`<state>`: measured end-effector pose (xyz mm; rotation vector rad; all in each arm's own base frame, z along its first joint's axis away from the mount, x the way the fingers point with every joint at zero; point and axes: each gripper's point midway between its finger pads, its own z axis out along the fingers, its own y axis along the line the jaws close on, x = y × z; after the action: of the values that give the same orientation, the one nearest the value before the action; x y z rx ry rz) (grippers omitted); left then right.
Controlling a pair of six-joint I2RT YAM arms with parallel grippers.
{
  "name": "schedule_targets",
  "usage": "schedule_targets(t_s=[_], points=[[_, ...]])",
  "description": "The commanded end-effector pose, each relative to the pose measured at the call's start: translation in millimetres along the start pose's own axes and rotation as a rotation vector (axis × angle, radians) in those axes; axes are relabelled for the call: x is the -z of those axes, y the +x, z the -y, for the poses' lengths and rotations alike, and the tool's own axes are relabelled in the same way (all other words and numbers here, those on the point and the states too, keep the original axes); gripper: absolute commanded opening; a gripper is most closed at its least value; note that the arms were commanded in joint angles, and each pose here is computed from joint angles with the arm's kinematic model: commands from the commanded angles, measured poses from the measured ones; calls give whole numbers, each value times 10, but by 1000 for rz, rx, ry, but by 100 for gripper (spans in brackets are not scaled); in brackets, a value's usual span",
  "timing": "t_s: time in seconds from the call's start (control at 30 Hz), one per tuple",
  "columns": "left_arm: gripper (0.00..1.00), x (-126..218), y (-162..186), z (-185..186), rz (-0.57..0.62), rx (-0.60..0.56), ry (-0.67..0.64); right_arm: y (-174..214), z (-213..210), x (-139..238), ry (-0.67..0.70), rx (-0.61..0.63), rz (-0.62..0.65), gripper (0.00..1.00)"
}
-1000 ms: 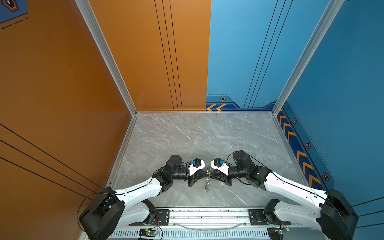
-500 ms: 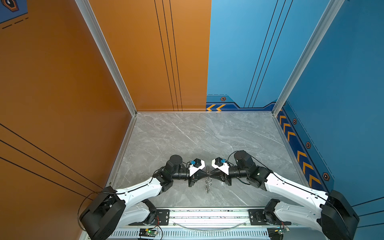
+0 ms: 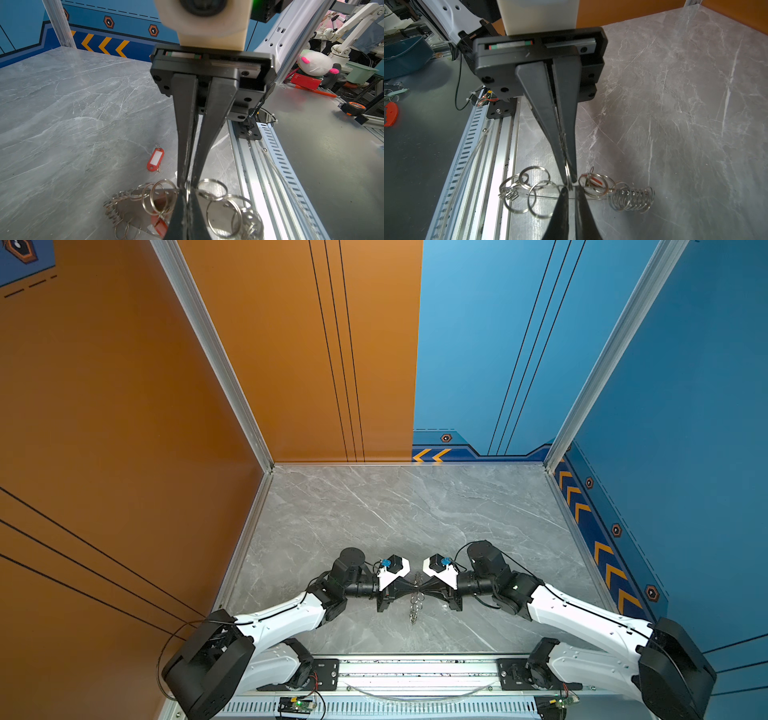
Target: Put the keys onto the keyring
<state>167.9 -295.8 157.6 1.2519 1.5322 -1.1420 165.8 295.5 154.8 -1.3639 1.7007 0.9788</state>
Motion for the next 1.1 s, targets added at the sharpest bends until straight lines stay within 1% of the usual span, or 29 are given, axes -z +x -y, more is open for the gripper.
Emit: schedule_targets(t_s=[0.0, 0.13, 0.23, 0.37, 0.57, 0.67, 0.8, 0.87, 0.93, 1.07], points=[[3, -51, -48, 104, 3, 4, 71, -142, -33, -44, -15, 41, 50, 4], [4, -51, -44, 95, 2, 4, 65, -162, 21, -14, 26, 45, 62, 0], [7, -47, -48, 86, 3, 5, 59, -154, 60, 8, 51, 32, 71, 0], [15, -36, -43, 46, 2, 7, 34, -90, 113, 28, 71, -1, 87, 0], [21, -44, -15, -4, -6, 20, 15, -26, 107, 30, 67, -18, 91, 0], [21, -44, -12, -39, -8, 23, -1, -19, 117, 37, 72, -20, 92, 0], [16, -37, -9, -110, -10, 29, -38, -23, 95, 34, 59, -20, 94, 0], [9, -33, -11, -142, -10, 37, -53, -20, 92, 30, 54, -22, 92, 0], [5, -33, -16, -157, -10, 42, -58, -18, 96, 30, 57, -21, 91, 0], [0, -21, -33, -190, -6, 49, -75, -5, 118, 38, 66, -26, 88, 0]])
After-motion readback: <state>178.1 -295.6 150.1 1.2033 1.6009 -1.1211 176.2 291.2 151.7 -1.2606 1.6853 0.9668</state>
